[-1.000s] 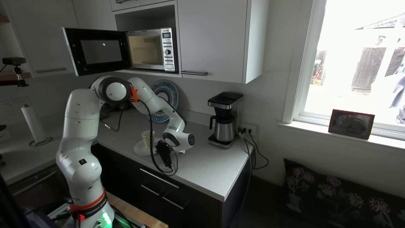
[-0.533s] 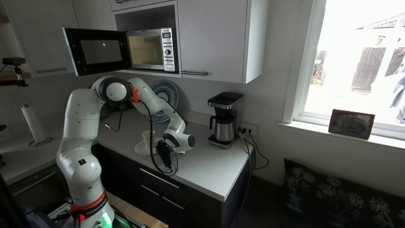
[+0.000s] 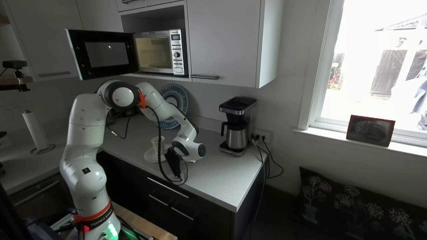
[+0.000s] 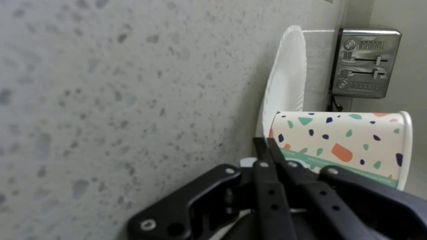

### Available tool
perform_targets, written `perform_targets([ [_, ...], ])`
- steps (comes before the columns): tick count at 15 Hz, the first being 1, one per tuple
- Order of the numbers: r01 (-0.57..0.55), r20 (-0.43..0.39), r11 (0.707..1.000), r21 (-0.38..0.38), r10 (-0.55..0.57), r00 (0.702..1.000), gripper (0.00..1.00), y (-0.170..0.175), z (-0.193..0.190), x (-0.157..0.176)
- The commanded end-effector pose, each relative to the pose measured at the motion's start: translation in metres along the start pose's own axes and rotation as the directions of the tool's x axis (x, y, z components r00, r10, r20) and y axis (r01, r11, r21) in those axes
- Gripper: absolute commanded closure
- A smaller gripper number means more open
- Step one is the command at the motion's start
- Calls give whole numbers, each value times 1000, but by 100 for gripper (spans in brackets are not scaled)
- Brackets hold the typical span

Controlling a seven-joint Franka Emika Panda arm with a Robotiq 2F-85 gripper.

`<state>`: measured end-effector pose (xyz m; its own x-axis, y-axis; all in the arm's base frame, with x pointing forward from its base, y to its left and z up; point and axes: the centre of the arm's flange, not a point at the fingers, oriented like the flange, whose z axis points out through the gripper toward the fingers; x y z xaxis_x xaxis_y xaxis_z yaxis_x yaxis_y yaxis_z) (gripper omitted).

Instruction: Put the plate and the cup in the microwave

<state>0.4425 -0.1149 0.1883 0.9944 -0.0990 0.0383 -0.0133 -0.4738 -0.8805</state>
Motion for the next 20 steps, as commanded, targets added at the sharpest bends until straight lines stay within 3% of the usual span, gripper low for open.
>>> perform_targets([
  [1, 7, -31, 998, 60, -5, 1000, 100, 20, 6, -10],
  [6, -7, -71, 992, 129, 17, 997, 100, 24, -1, -13],
  [20, -69, -80, 956, 286, 96, 992, 100, 37, -1, -19],
])
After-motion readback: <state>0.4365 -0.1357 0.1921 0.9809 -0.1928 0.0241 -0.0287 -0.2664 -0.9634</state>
